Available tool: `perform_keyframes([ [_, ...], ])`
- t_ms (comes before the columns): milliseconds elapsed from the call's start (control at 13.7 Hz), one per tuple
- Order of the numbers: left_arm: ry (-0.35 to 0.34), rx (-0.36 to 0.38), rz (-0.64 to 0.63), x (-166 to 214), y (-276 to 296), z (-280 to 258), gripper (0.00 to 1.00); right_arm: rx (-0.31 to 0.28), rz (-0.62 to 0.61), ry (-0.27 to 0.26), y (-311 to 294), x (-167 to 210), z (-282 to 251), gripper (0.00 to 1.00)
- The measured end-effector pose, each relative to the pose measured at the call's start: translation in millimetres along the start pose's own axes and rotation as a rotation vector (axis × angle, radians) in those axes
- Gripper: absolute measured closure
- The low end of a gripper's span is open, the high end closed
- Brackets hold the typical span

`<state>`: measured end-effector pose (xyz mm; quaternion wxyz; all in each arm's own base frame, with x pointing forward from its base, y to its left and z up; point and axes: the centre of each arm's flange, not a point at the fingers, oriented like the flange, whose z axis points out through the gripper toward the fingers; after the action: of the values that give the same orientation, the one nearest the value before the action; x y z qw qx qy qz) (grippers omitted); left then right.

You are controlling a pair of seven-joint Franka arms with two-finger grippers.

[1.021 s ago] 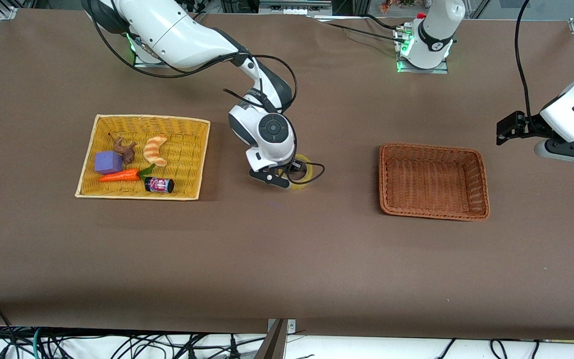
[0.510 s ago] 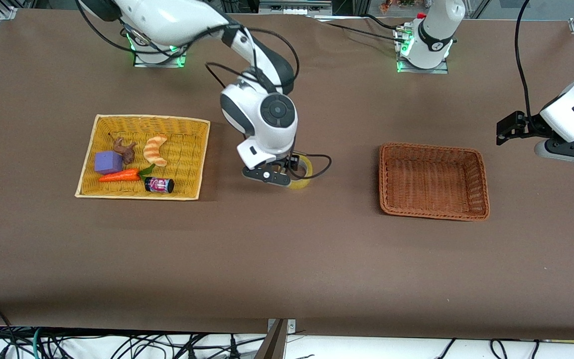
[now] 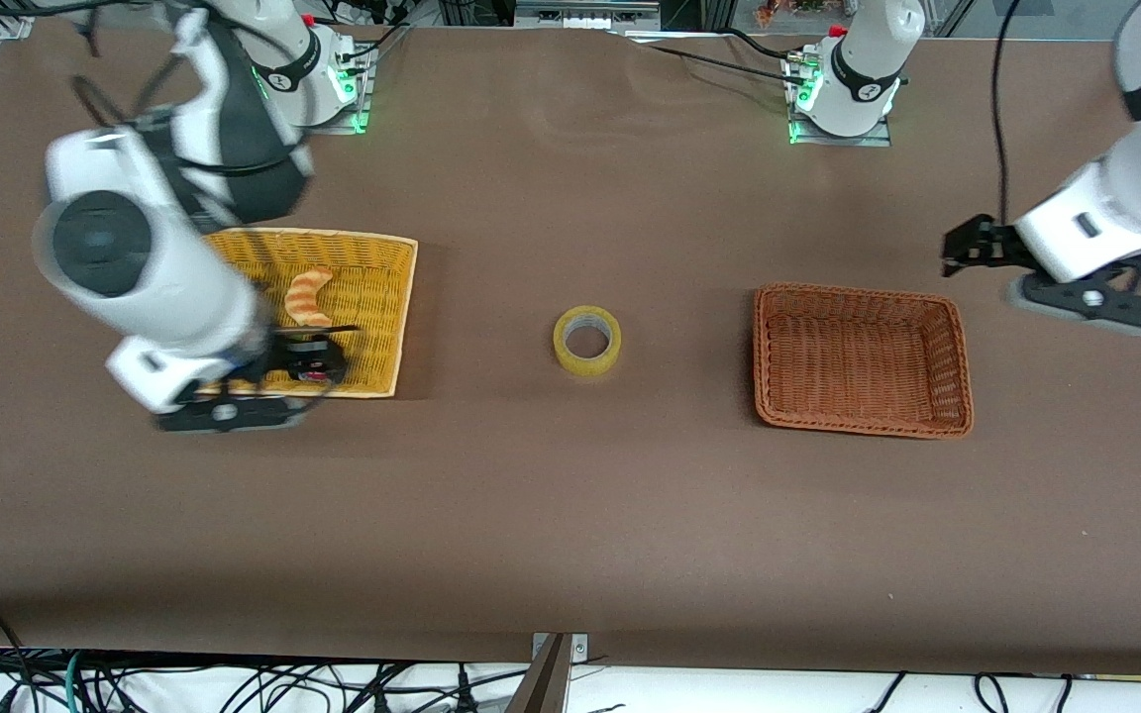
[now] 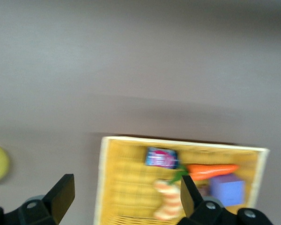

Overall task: Transfer tape with both arms
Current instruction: 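Retract the right gripper while the left gripper reaches the tape roll, then grasp the tape roll with the left gripper and lift it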

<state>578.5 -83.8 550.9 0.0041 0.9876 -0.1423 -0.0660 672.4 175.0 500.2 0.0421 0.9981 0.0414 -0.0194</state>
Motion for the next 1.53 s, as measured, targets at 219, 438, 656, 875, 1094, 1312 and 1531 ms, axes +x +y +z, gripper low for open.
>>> perform_keyframes([
  [219,-0.047,-0.007,0.045,22.0,65.4,29.8,0.00,-0.007,-0.030,-0.038,73.0,-5.3,-12.1,0.00],
  [438,-0.072,-0.007,0.023,54.4,131.8,69.3,0.00,-0.007,-0.039,-0.037,130.9,-13.8,-27.4,0.00],
  [656,-0.045,-0.010,0.034,87.3,213.3,111.6,0.00,0.037,0.037,-0.071,177.9,-24.0,-28.4,0.00],
  [875,-0.057,-0.075,0.034,112.0,241.7,172.4,0.00,0.077,0.112,-0.071,222.0,-43.2,-45.6,0.00],
  [1094,-0.046,-0.147,0.043,132.9,264.4,240.1,0.00,0.056,0.138,-0.047,229.7,-73.6,-76.9,0.00],
  [1312,-0.023,-0.153,0.105,130.7,322.6,296.2,0.00,0.043,0.161,-0.028,230.7,-122.3,-107.6,0.00],
  [1531,-0.047,-0.148,0.122,126.6,342.0,340.8,0.00,0.038,0.124,-0.039,223.4,-144.2,-104.0,0.00],
])
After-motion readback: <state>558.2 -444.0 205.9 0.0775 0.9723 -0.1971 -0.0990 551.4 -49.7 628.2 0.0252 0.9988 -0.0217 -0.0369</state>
